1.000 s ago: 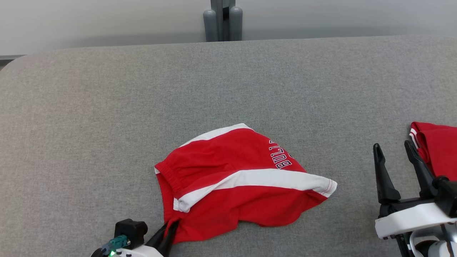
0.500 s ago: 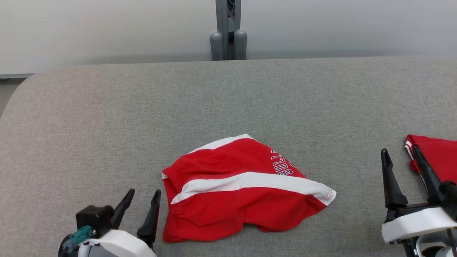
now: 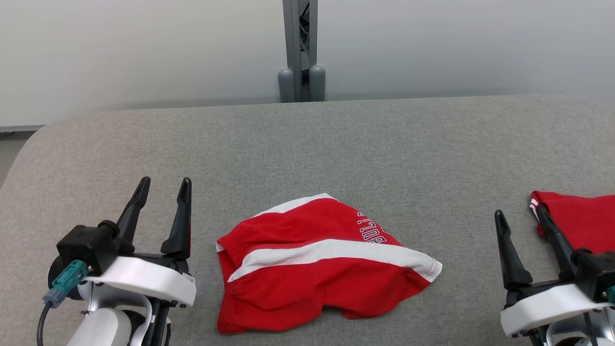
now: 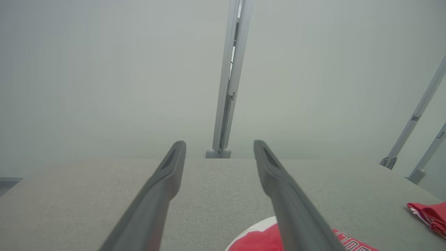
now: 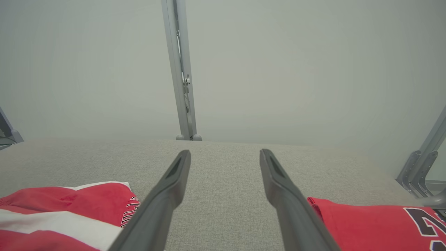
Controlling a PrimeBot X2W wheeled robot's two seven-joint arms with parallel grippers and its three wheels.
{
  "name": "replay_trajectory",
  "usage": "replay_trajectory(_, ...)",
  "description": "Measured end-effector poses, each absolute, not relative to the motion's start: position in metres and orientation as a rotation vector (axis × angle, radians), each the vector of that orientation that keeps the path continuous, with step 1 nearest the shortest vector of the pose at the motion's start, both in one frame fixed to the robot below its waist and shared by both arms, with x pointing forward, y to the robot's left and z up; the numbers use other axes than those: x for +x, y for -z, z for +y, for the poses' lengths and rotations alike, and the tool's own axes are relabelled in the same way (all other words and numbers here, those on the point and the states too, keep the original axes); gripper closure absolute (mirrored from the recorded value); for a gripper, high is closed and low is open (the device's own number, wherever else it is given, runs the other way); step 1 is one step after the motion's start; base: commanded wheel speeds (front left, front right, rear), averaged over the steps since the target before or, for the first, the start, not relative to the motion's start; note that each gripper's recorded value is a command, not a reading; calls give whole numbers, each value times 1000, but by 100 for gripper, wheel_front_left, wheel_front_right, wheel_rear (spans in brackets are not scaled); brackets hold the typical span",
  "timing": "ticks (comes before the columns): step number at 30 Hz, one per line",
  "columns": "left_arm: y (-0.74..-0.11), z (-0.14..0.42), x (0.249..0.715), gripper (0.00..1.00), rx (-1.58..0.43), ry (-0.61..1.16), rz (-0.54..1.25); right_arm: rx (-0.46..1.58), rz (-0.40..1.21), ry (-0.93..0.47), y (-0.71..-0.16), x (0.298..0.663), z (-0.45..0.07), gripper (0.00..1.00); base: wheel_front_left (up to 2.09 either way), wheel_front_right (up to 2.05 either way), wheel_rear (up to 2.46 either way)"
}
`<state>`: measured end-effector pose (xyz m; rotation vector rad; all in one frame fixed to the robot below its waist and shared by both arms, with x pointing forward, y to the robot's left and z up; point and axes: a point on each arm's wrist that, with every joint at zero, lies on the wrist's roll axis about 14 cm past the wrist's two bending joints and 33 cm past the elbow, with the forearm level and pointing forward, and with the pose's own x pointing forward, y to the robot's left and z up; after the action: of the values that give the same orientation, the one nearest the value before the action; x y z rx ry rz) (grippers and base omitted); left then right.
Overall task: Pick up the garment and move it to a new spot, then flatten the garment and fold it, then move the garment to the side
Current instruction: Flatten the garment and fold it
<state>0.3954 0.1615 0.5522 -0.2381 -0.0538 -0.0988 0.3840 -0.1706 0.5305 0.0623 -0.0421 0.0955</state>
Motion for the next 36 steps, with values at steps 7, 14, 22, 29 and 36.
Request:
replay_trajectory(7,-552,166,396,0,-205,80,-89,66,-30,-91,-527,370,-172,0,0,0,0)
replay_trajectory(14,-532,184,385,0,-181,12,-70,78,-18,-101,-523,362,-168,0,0,0,0)
replay_trajectory(22,-515,190,372,0,-141,-18,-39,88,-8,-125,-521,359,-160,0,0,0,0)
replay_trajectory(29,-517,189,372,0,-124,-6,-37,78,-6,-133,-521,361,-157,0,0,0,0)
replay_trajectory(36,-505,164,374,0,-110,95,52,77,36,-140,-512,362,-155,0,0,0,0)
